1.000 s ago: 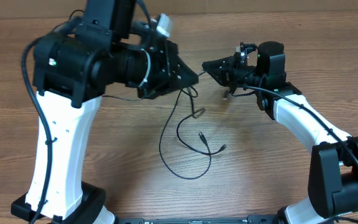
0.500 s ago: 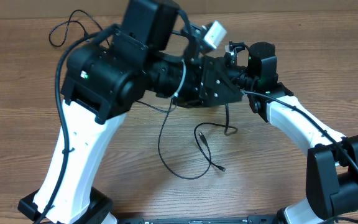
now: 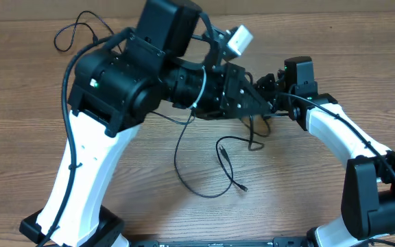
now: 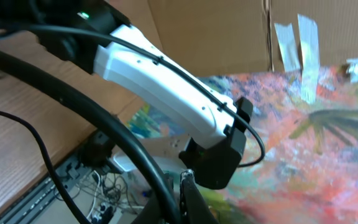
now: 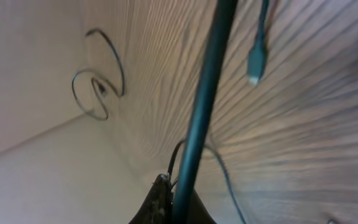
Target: Untangle cables
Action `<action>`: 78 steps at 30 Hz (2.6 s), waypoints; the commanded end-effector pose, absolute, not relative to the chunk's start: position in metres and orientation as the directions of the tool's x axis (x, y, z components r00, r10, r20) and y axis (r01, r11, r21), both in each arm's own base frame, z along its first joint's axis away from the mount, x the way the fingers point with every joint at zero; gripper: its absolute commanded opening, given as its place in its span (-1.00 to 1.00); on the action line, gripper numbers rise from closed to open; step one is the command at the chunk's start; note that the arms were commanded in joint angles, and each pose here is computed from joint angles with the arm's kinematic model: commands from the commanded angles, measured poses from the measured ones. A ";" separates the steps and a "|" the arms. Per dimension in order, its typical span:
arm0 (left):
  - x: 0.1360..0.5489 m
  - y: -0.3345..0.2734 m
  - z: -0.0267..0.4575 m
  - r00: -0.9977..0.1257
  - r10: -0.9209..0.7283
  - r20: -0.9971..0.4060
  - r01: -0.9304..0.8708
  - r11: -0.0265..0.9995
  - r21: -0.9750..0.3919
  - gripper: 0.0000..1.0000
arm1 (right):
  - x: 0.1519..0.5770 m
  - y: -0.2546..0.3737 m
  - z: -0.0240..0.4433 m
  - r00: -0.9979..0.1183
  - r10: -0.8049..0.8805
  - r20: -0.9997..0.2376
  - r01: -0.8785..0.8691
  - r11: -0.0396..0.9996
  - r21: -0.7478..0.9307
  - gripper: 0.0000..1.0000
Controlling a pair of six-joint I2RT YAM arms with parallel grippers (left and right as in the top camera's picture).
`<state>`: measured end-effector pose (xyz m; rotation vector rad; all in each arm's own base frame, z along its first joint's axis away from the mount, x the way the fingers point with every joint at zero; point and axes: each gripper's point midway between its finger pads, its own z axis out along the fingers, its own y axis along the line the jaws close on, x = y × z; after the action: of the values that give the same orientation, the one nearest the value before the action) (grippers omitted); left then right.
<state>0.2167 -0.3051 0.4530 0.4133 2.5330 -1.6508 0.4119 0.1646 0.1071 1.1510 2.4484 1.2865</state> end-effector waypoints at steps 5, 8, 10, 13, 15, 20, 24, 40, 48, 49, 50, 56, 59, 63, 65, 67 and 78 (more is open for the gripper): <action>0.202 -0.300 0.476 -0.944 0.243 -0.223 0.282 0.246 -0.927 -0.92 | 0.422 0.149 0.105 -0.713 0.698 0.074 0.498 0.428 0.754 -0.93; 0.206 -0.294 0.486 -0.941 0.242 -0.236 0.286 0.199 -0.937 -0.92 | 0.415 0.138 0.091 -0.679 0.730 0.075 0.559 0.449 0.697 -0.93; 0.230 -0.284 0.478 -0.961 0.150 -0.233 0.267 0.273 -0.924 -0.92 | 0.407 0.130 0.081 -0.657 0.750 0.079 0.606 0.463 0.646 -0.93; 0.266 -0.263 0.464 -0.969 0.000 -0.248 0.228 0.395 -0.890 -0.92 | 0.398 0.123 0.071 -0.637 0.766 0.082 0.649 0.476 0.594 -0.93; 0.286 -0.248 0.457 -0.964 -0.087 -0.251 0.186 0.455 -0.871 -0.92 | 0.392 0.119 0.067 -0.628 0.773 0.086 0.670 0.482 0.565 -0.87; 0.330 -0.201 0.436 -0.912 -0.304 -0.276 0.042 0.599 -0.800 -0.92 | 0.382 0.118 0.061 -0.674 0.735 0.073 0.649 0.542 0.534 -0.09; 0.357 -0.161 0.424 -0.832 -0.434 -0.347 -0.061 0.692 -0.719 -0.92 | 0.367 0.116 0.055 -0.669 0.735 0.111 0.683 0.549 0.483 1.00; 0.406 -0.158 0.533 -0.703 -0.709 -0.059 -0.080 0.161 -0.984 -0.91 | 0.310 0.091 0.014 -0.622 0.770 0.145 0.775 0.578 0.255 1.00; 0.418 -0.155 0.550 -0.675 -0.733 -0.079 -0.018 0.123 -0.992 -0.92 | 0.336 0.090 0.019 -0.628 0.775 0.065 0.746 0.577 0.332 1.00; 0.420 -0.155 0.544 -0.676 -0.731 -0.091 -0.024 0.145 -0.989 -0.91 | 0.336 0.090 0.019 -0.628 0.775 0.063 0.745 0.577 0.334 1.00; 0.423 -0.154 0.536 -0.672 -0.734 -0.098 -0.039 0.167 -0.985 -0.92 | 0.336 0.090 0.019 -0.628 0.775 0.063 0.745 0.577 0.334 1.00; 0.451 -0.138 0.472 -0.648 -0.753 -0.118 -0.180 0.302 -0.936 -0.91 | 0.336 0.090 0.019 -0.628 0.775 0.063 0.745 0.577 0.334 1.00; 0.467 -0.129 0.445 -0.665 -0.724 -0.184 -0.180 0.394 -0.901 -0.92 | 0.336 0.090 0.019 -0.628 0.775 0.062 0.745 0.577 0.334 1.00; 0.485 -0.106 0.395 -0.689 -0.695 -0.205 -0.246 0.491 -0.836 -0.92 | 0.336 0.089 0.019 -0.627 0.776 0.059 0.746 0.578 0.332 1.00; 0.488 -0.088 0.374 -0.674 -0.718 -0.176 -0.324 0.500 -0.803 -0.91 | 0.337 0.087 0.018 -0.625 0.779 0.050 0.747 0.579 0.326 1.00; 0.488 -0.060 0.352 -0.622 -0.767 -0.156 -0.432 0.503 -0.749 -0.92 | 0.337 0.084 0.018 -0.622 0.783 0.035 0.749 0.581 0.319 1.00; 0.436 0.119 0.302 -0.245 -0.911 -0.333 -0.842 0.370 -0.393 -0.92 | 0.336 0.082 0.017 -0.619 0.785 0.029 0.752 0.582 0.309 1.00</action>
<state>0.4539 0.0590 0.3007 -1.4333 2.2353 -0.4707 0.3371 0.0851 0.0190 1.3219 2.6960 0.4717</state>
